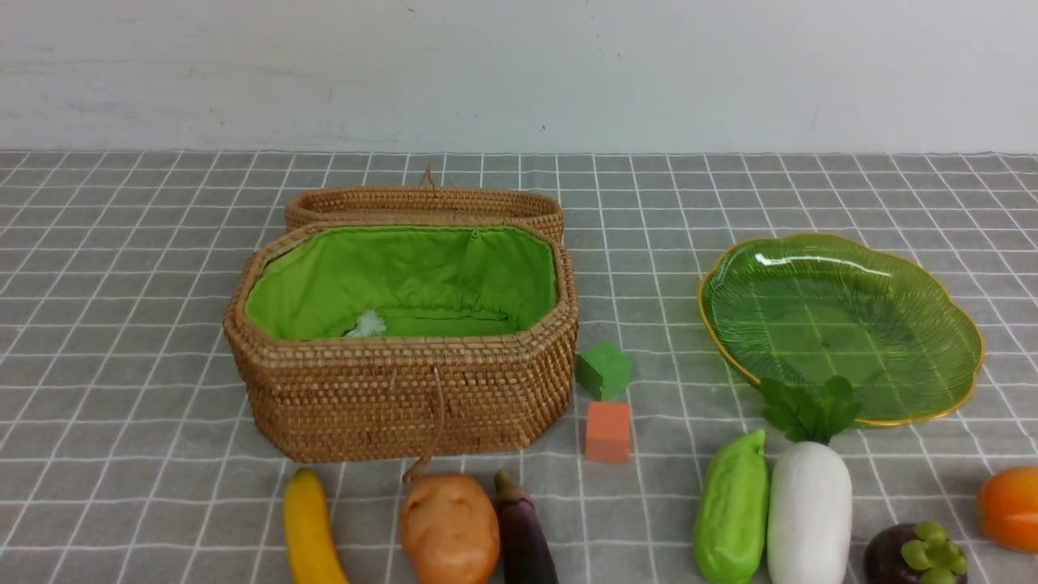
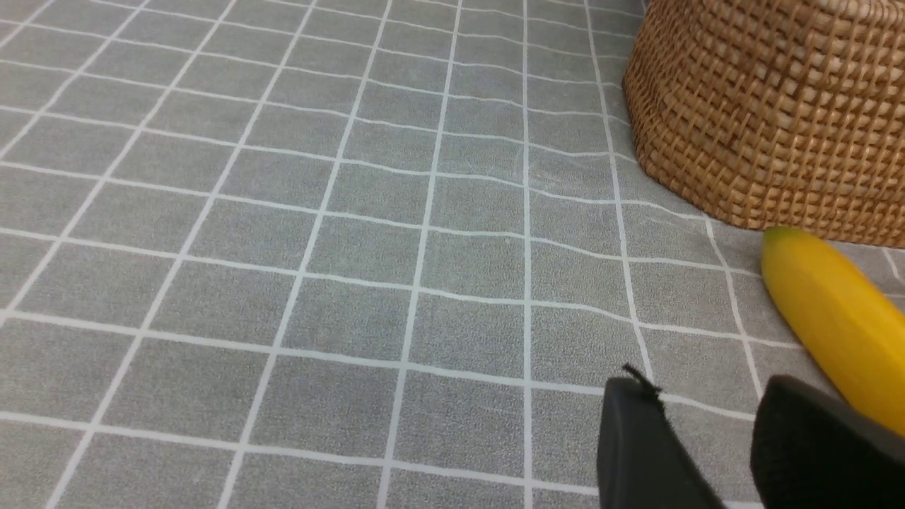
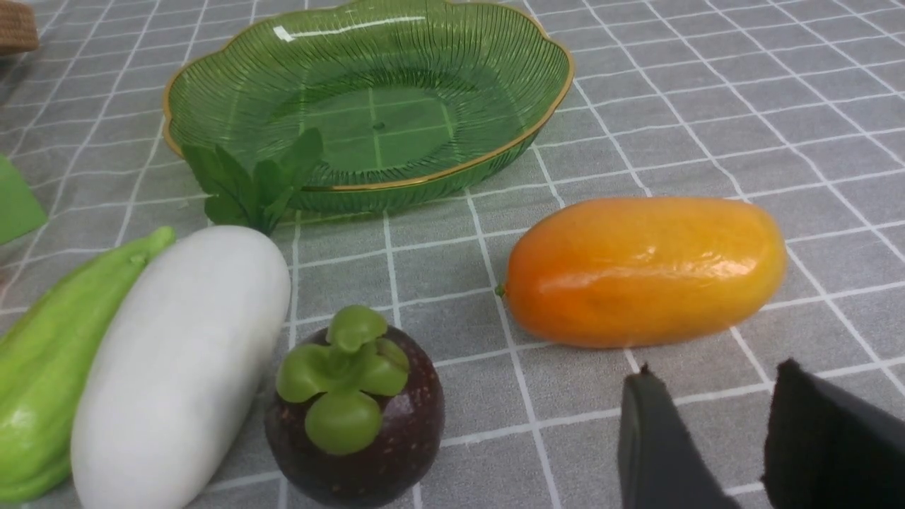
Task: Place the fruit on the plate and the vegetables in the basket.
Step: Use the right arm to grab a mangosteen and put it into the right plate
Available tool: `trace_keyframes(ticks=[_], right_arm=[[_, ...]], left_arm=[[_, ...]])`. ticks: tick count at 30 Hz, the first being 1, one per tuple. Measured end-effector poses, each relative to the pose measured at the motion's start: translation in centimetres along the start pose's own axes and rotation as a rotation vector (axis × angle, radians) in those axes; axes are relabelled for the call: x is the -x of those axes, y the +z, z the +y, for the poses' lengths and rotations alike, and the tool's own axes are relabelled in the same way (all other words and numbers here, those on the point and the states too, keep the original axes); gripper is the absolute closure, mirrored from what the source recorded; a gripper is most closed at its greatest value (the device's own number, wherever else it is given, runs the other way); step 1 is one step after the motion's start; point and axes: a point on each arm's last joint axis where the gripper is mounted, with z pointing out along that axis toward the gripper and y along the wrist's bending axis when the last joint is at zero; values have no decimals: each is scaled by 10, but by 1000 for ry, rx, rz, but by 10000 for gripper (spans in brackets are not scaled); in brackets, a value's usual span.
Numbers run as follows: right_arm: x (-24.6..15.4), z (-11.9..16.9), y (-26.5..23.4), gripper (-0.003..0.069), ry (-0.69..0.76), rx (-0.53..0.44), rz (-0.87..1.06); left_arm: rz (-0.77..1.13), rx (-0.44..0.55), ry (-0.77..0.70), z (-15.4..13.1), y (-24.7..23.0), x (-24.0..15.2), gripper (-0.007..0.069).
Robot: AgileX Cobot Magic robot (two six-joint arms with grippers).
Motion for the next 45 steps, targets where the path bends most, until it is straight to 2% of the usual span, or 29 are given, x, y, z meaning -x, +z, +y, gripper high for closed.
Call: trace_keyframes(ticks=[13, 15, 19, 23, 26, 28, 31, 36, 39, 40, 41, 42, 45], right_arm=[[1, 0, 0, 418, -2, 0, -14], [3, 0, 1, 418, 10, 6, -53], [23, 2, -2, 418, 118, 40, -271], [36, 1, -7, 418, 178, 52, -426], [41, 0, -10, 418, 203, 56, -485], [48, 0, -14, 418, 312, 84, -535], [59, 2, -20, 418, 377, 112, -529], [135, 13, -56, 418, 389, 165, -499], [169, 17, -65, 418, 333, 156, -455], [196, 20, -66, 418, 278, 111, -397], [207, 21, -63, 418, 223, 117, -332], [208, 21, -62, 418, 210, 110, -306], [220, 20, -32, 418, 50, 43, -58]], left_arm=[[0, 0, 0, 0, 0, 0, 386], [0, 0, 0, 0, 0, 0, 386], [0, 0, 2, 0, 0, 0, 386], [-3, 23, 70, 1, 0, 0, 386], [-3, 20, 85, 2, 0, 0, 386], [-3, 21, 90, 2, 0, 0, 386], [-3, 21, 90, 2, 0, 0, 386], [-4, 22, 94, 2, 0, 0, 386], [-4, 22, 95, 2, 0, 0, 386], [-4, 22, 95, 2, 0, 0, 386], [-4, 22, 95, 2, 0, 0, 386], [-4, 22, 95, 2, 0, 0, 386], [-4, 22, 95, 2, 0, 0, 386]])
